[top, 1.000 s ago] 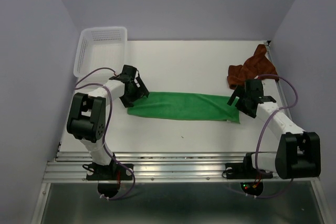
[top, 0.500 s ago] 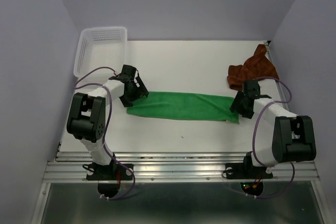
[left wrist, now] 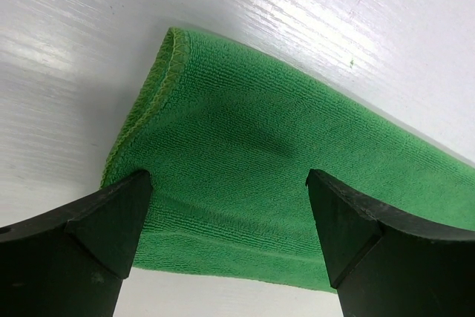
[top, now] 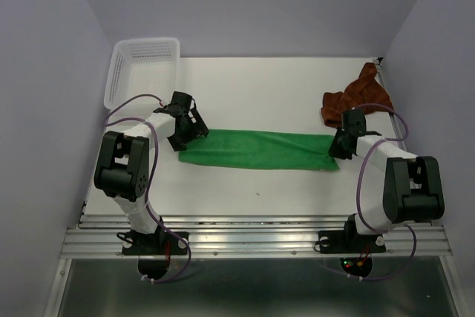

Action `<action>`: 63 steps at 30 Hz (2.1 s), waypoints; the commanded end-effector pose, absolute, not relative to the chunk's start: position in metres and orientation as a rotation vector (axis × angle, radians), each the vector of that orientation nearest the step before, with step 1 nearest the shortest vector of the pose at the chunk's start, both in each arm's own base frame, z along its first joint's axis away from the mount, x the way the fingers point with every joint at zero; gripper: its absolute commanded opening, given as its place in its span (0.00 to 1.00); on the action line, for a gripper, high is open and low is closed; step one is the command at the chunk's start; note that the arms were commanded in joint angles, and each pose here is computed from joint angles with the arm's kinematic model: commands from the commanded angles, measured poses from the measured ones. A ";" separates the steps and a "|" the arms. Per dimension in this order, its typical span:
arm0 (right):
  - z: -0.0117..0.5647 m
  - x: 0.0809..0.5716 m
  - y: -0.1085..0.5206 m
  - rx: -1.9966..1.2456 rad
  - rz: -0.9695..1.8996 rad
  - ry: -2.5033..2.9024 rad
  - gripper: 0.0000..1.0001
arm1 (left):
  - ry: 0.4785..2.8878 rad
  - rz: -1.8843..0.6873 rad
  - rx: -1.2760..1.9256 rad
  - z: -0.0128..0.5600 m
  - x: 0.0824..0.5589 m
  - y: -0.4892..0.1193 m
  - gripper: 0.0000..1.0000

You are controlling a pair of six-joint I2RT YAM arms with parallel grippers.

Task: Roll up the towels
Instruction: Fold the towel

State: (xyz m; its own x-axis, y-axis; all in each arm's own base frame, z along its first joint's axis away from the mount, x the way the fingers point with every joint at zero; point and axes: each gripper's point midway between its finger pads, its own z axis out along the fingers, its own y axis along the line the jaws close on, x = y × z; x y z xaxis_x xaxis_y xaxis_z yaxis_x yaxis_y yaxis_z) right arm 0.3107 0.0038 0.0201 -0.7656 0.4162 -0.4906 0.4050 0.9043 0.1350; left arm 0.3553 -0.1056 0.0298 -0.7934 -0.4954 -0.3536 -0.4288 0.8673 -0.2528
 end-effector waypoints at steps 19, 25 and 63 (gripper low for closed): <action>0.098 0.333 0.061 0.298 0.291 2.421 0.01 | 2.584 -0.236 -0.620 0.052 0.355 -0.111 0.99; 0.114 0.338 0.045 0.366 0.192 2.386 0.01 | 2.613 -0.217 -0.639 0.035 0.349 -0.110 0.99; 0.194 0.357 0.001 0.272 0.035 2.245 0.01 | 2.598 -0.425 -0.558 0.082 0.329 -0.245 0.99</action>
